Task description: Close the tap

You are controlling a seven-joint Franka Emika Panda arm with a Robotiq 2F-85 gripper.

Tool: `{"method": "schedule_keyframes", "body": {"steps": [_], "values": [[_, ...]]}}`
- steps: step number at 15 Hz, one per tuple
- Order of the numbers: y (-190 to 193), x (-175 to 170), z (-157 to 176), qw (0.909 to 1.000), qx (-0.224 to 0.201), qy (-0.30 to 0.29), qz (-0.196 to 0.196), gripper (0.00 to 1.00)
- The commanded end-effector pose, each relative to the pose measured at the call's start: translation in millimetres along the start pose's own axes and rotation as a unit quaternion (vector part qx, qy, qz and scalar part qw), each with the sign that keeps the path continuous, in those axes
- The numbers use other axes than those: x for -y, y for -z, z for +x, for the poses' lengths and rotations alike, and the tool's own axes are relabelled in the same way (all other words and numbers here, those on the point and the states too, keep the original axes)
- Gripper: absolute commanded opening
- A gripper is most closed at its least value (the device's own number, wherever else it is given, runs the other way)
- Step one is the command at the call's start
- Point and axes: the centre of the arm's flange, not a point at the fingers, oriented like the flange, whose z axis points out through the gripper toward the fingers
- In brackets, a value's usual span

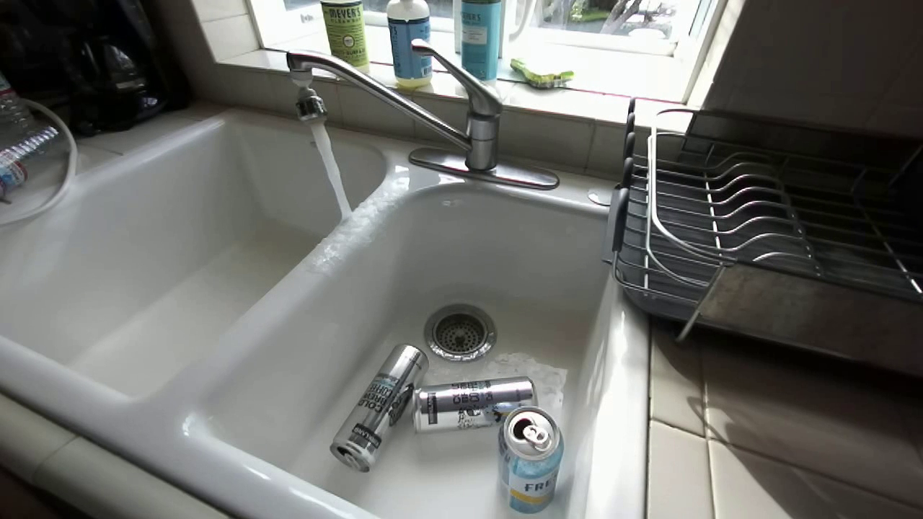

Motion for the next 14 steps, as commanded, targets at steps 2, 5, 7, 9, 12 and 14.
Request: {"method": "schedule_keyframes", "body": {"steps": [2,5,7,9,12,14], "values": [[-20.5,-1.7,22.5,1.0,0.003,-0.002,-0.008,1.0],[-31.4,-5.3,26.1,0.9999,0.008,-0.004,-0.011,0.96],[-37.9,-7.6,28.5,0.9999,0.008,-0.006,-0.012,0.71],[-43.0,-8.5,29.9,0.9999,0.004,-0.006,-0.011,0.61],[-49.6,-9.7,32.8,0.9999,-0.011,-0.004,-0.007,0.37],[-54.1,-11.0,34.5,0.9998,-0.019,-0.005,-0.006,0.21]]}}
